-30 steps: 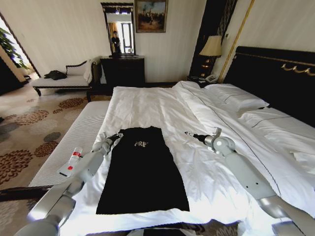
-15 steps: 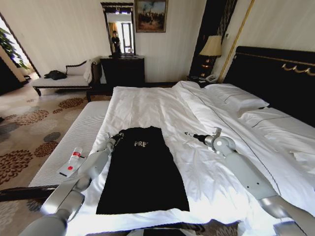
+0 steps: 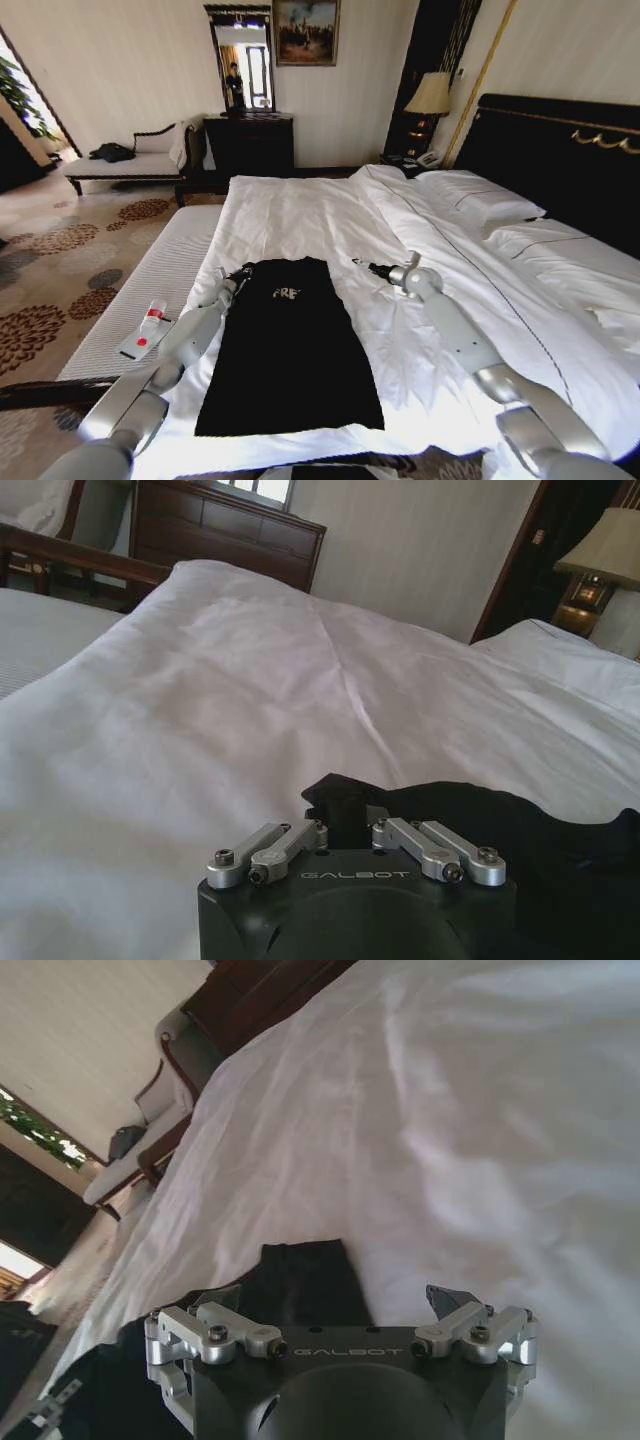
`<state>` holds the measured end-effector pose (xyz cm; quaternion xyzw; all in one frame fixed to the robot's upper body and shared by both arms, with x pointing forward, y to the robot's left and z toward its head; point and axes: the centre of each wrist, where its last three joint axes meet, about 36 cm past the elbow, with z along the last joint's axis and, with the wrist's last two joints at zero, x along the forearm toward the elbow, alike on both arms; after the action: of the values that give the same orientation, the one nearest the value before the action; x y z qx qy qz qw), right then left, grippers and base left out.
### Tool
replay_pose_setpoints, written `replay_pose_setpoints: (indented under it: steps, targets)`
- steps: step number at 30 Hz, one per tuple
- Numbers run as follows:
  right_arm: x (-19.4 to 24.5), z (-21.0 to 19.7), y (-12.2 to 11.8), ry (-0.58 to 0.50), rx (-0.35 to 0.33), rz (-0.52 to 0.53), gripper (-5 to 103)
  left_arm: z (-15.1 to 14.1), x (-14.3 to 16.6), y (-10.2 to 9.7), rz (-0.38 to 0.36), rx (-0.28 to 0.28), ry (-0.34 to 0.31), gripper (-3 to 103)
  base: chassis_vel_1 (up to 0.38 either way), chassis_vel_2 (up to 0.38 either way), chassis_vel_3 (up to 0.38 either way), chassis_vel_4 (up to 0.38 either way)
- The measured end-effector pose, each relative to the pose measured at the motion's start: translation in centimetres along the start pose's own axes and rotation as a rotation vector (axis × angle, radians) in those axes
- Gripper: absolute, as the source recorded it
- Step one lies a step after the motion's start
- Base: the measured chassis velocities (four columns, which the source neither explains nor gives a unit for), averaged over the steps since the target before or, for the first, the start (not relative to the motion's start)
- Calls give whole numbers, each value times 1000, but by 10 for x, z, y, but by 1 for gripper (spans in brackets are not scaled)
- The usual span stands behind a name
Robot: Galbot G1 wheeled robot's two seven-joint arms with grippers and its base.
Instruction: Fold the clothes on the bed.
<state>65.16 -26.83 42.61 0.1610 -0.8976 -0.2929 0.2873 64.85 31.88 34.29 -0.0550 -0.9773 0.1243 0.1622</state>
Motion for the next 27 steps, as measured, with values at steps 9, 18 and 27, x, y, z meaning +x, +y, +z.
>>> replay_pose_setpoints:
  steps: [9,18,27]
  targets:
    - [-46,-10,-5,-78,32,-2,100,7,-3,-17,24,-20,9,1,0,0,0,0]
    - [-54,-13,-25,-90,-12,54,100,10,-8,-34,68,-22,22,1,0,0,0,0]
    - [-66,-2,-15,-74,0,28,100,1,-8,-39,73,-12,16,1,0,0,0,0]
